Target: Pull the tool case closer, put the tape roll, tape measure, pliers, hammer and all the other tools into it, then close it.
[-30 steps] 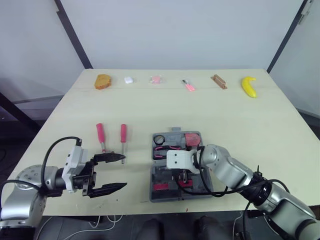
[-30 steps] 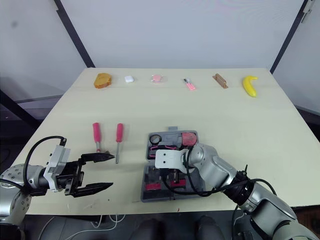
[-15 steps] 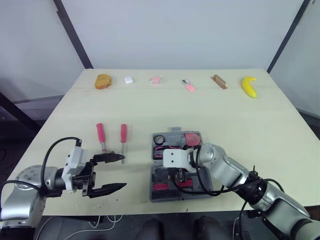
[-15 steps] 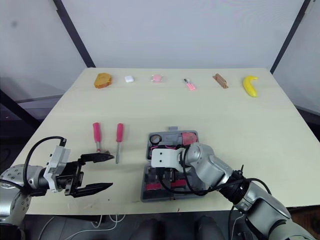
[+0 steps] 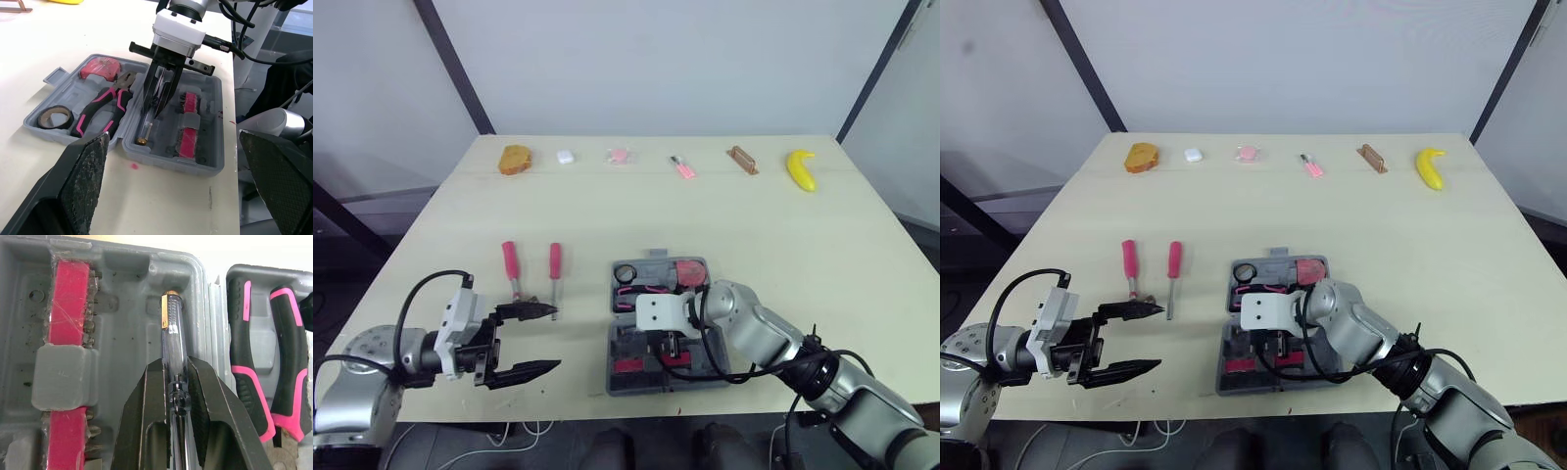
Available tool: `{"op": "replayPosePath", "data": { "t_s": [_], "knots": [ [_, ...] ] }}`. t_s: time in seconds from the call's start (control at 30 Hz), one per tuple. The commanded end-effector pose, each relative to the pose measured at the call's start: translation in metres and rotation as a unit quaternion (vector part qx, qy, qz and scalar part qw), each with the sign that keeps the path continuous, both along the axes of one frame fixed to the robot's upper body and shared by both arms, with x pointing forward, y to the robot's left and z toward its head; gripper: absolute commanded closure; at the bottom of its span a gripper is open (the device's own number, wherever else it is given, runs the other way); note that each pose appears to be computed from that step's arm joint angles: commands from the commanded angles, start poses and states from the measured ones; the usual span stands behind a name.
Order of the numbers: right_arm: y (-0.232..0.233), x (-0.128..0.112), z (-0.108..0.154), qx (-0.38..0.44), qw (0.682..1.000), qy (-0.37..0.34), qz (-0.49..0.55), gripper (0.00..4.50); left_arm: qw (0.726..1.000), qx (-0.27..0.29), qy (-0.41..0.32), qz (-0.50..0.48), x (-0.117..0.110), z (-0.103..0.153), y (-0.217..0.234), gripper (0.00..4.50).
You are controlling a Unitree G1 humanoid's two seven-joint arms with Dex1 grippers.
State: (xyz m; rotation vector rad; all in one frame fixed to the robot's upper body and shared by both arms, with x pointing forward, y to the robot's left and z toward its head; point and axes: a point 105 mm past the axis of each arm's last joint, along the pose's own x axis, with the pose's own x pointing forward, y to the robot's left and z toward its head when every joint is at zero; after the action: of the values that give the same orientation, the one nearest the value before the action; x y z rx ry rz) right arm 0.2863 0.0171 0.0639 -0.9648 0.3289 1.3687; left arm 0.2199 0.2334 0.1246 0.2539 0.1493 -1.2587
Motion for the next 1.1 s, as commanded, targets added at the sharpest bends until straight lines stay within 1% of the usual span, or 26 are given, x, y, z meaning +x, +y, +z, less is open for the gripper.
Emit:
{"op": "replayPosePath", "data": {
  "t_s": [0.03,0.37,0.43,0.47,0.5,0.53,0.57,0.7,0.93,1.0,1.1],
  "knots": [
    [0.005,0.001,0.007,0.020,1.000,-0.013,0.006,4.48,1.000,-0.002,-0.016,0.002,0.002,0.007,0.001,0.00],
    [0.008,0.000,0.005,0.025,1.000,-0.012,0.008,4.48,1.000,-0.002,-0.016,0.003,0.002,0.006,0.001,0.00],
    [0.008,0.000,0.006,0.023,1.000,-0.010,0.009,3.45,1.000,-0.003,-0.016,0.004,0.002,0.006,0.000,0.00],
    [0.008,0.000,0.006,0.022,1.000,-0.012,0.010,3.04,1.000,-0.003,-0.017,0.004,0.002,0.006,0.000,0.00],
    [0.008,0.000,0.007,0.022,1.000,-0.013,0.011,2.76,1.000,-0.003,-0.017,0.004,0.001,0.005,0.000,0.00],
    [0.008,0.000,0.007,0.022,1.000,-0.014,0.011,2.33,1.000,-0.004,-0.017,0.004,0.001,0.005,0.000,0.00],
    [0.008,0.001,0.008,0.023,1.000,-0.016,0.012,2.10,1.000,-0.004,-0.017,0.005,0.001,0.005,0.000,0.00],
    [0.008,0.001,0.009,0.025,0.999,-0.018,0.013,2.10,1.000,-0.006,-0.016,0.006,0.000,0.004,-0.001,0.00],
    [0.007,0.005,0.019,0.037,0.999,-0.030,0.010,2.10,1.000,-0.008,-0.015,0.006,-0.001,0.002,-0.001,0.00],
    [0.005,0.006,0.022,0.042,0.999,-0.031,0.007,2.10,1.000,-0.008,-0.015,0.006,-0.001,0.002,-0.001,0.00],
    [0.005,0.007,0.036,0.063,0.998,-0.029,0.000,2.10,1.000,-0.008,-0.014,0.005,-0.002,0.001,-0.002,0.00]
  ]
}}
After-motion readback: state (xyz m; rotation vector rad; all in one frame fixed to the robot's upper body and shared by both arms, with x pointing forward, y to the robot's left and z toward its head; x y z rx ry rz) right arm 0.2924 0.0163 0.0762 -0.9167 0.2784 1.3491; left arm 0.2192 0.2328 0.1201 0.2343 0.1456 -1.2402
